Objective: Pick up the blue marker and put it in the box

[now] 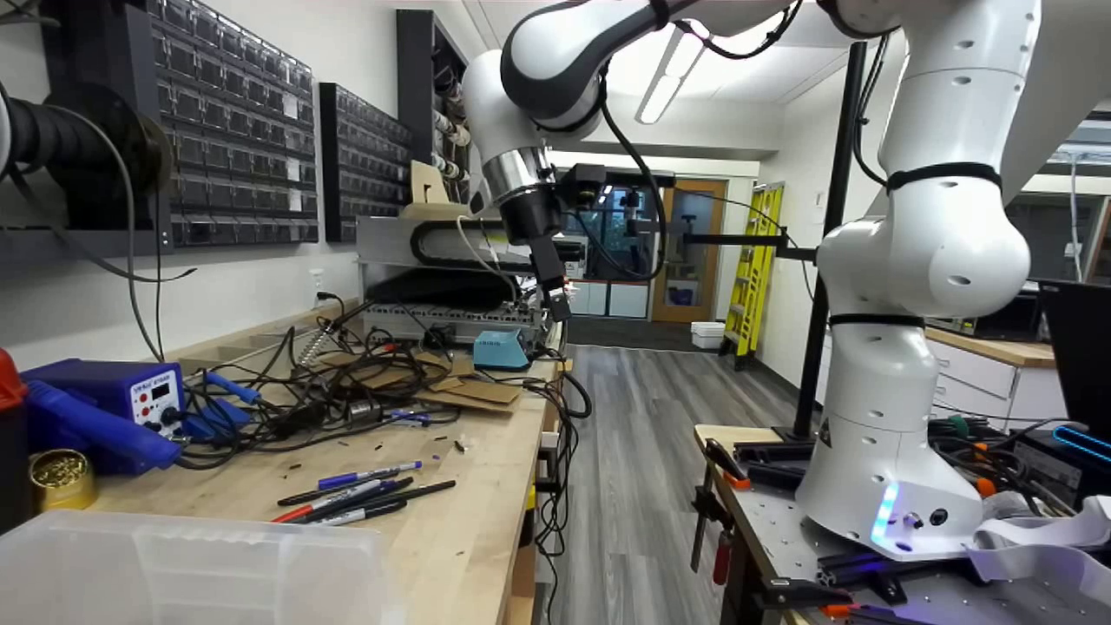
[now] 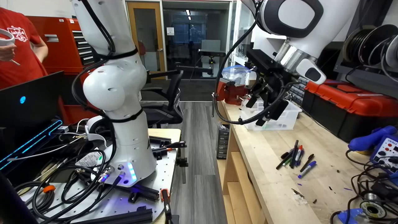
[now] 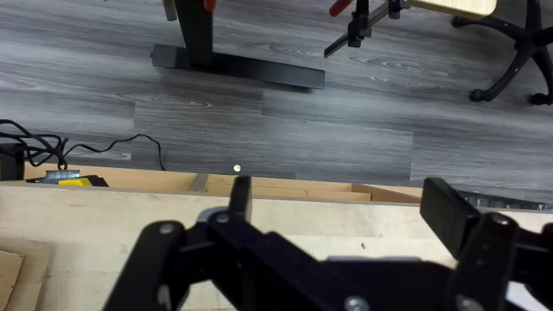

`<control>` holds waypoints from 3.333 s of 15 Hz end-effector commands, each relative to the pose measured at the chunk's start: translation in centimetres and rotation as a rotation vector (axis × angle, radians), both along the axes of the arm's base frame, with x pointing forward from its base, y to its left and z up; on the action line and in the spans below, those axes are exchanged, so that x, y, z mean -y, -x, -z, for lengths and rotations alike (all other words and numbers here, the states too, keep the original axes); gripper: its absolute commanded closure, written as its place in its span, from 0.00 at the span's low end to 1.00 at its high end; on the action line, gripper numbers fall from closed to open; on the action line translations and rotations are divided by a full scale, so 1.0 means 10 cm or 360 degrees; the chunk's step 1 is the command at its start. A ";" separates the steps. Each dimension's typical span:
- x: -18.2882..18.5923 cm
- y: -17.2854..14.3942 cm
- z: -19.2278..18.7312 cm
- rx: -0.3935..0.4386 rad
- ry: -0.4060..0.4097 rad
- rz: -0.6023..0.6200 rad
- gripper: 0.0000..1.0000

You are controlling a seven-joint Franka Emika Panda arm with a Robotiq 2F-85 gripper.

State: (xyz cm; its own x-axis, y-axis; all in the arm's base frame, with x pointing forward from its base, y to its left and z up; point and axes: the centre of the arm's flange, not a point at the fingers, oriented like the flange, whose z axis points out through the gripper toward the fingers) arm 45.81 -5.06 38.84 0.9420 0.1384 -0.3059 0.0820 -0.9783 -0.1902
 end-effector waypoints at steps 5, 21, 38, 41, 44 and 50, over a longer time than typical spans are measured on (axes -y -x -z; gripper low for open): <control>-0.03 -0.07 0.01 0.0048 0.0035 -0.0034 0.00; -0.30 -1.05 0.26 0.0605 0.0273 -0.0419 0.00; -0.57 -1.23 0.40 0.0694 0.0351 -0.0597 0.00; -0.52 -1.31 0.56 0.0715 0.0349 -0.0621 0.00; -0.48 -1.38 0.70 0.0735 0.0372 -0.0651 0.00; -0.50 -1.37 0.88 0.0753 0.0416 -0.0770 0.00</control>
State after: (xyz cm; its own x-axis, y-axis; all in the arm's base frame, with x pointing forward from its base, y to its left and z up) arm 59.14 0.44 30.58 0.8569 0.5144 0.0340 0.5020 -0.8475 0.1724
